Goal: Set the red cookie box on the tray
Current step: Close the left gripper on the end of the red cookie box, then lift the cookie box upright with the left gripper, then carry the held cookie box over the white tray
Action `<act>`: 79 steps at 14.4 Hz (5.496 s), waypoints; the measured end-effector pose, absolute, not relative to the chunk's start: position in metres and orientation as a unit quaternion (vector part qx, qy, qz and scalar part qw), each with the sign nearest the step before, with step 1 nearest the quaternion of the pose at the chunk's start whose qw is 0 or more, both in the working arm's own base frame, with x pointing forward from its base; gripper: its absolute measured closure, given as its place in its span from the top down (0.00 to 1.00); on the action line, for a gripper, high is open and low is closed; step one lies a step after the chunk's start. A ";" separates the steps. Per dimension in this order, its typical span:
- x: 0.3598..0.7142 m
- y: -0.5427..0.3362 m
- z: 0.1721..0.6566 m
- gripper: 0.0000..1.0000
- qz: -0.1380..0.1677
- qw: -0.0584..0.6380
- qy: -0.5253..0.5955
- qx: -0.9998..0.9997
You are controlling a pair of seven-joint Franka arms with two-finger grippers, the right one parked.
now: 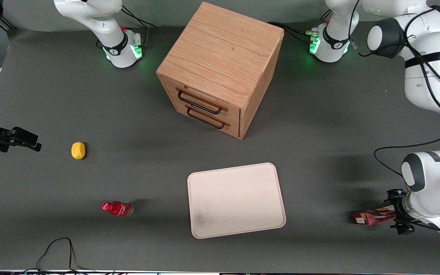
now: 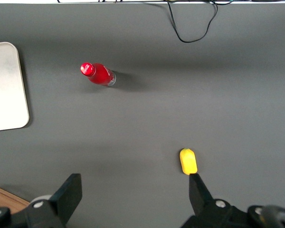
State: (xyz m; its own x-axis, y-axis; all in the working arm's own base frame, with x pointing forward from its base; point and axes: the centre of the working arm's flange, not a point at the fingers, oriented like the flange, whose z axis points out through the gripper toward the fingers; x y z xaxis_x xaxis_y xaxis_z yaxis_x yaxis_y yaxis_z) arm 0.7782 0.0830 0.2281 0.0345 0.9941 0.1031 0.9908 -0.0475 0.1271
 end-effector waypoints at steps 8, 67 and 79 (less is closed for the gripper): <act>0.780 0.083 0.232 0.41 0.080 0.029 0.705 0.704; 0.622 -0.341 0.508 0.04 0.064 -0.005 0.060 0.996; 0.680 -0.345 0.372 0.04 0.069 0.006 0.076 0.995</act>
